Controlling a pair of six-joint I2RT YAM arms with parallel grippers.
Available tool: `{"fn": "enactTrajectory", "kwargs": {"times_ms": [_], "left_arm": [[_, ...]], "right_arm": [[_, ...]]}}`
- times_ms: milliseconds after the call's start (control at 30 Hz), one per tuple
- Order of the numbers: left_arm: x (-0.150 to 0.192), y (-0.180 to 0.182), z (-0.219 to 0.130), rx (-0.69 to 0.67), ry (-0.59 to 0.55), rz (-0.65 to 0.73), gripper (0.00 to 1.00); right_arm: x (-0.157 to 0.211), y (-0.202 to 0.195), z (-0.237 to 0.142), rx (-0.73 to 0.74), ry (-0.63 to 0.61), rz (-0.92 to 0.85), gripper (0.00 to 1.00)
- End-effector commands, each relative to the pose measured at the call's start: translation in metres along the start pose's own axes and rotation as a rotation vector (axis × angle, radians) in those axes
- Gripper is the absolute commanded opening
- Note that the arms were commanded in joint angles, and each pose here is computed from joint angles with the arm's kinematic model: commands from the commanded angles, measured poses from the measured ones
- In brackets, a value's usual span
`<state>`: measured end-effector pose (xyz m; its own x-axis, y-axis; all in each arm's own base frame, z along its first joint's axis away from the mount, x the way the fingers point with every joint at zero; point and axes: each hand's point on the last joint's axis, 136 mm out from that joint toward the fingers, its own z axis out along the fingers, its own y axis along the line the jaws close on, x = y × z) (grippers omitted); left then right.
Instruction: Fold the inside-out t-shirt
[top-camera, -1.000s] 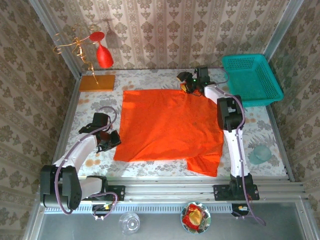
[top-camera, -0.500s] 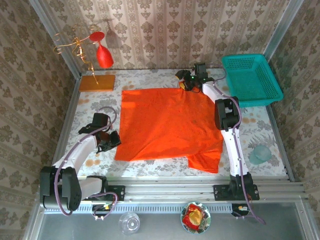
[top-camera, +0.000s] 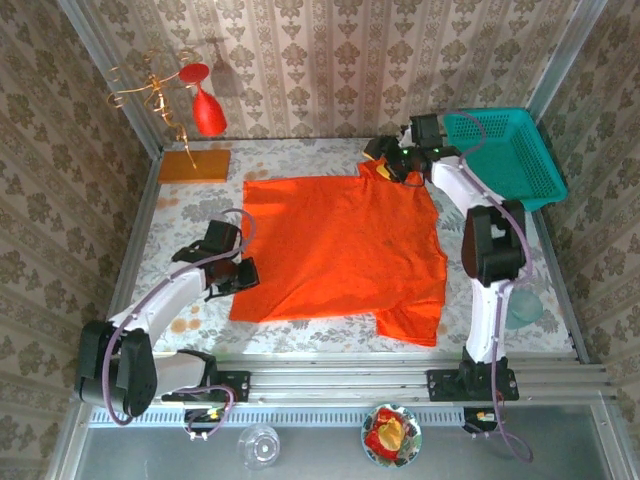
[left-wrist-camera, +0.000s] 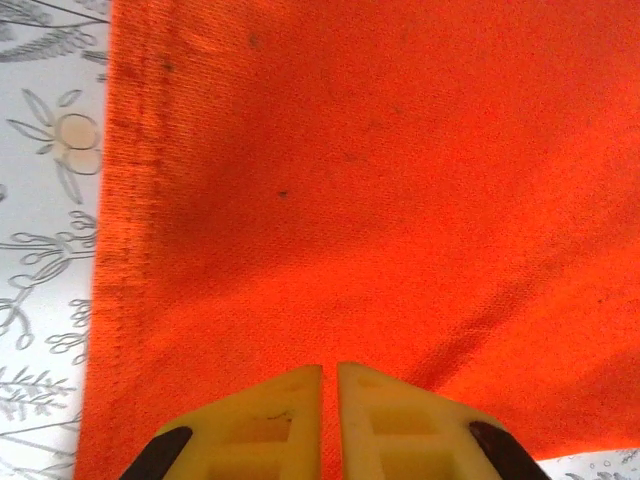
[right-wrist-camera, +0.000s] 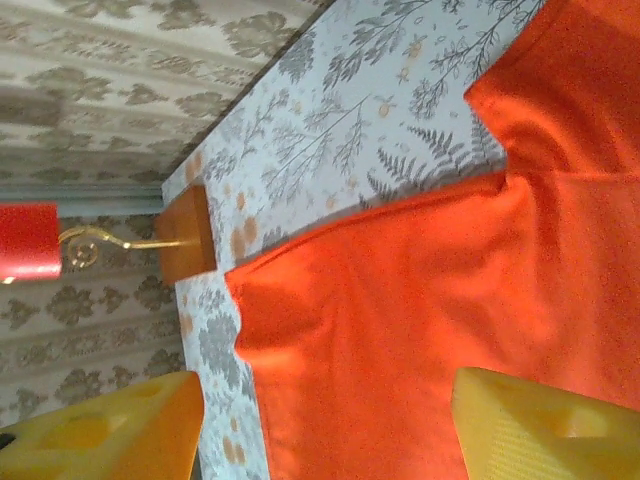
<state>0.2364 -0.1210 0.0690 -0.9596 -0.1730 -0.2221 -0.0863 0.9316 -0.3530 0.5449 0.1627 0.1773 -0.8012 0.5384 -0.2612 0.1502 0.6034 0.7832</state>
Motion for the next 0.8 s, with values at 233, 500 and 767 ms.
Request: {"fn": "enactTrajectory", "kwargs": {"times_ms": [233, 500, 767], "left_arm": [[-0.003, 0.007, 0.028, -0.063, 0.026, -0.051, 0.12], [-0.020, 0.025, 0.049, -0.081, 0.056, -0.090, 0.12], [-0.039, 0.039, 0.057, -0.088, 0.066, -0.110, 0.12]], "right_arm": [[0.111, -0.093, -0.090, 0.297, 0.110, -0.116, 0.68], [0.190, -0.161, -0.150, 0.491, 0.165, -0.101, 0.67], [0.261, -0.159, -0.170, 0.385, 0.262, -0.056, 0.66]]}}
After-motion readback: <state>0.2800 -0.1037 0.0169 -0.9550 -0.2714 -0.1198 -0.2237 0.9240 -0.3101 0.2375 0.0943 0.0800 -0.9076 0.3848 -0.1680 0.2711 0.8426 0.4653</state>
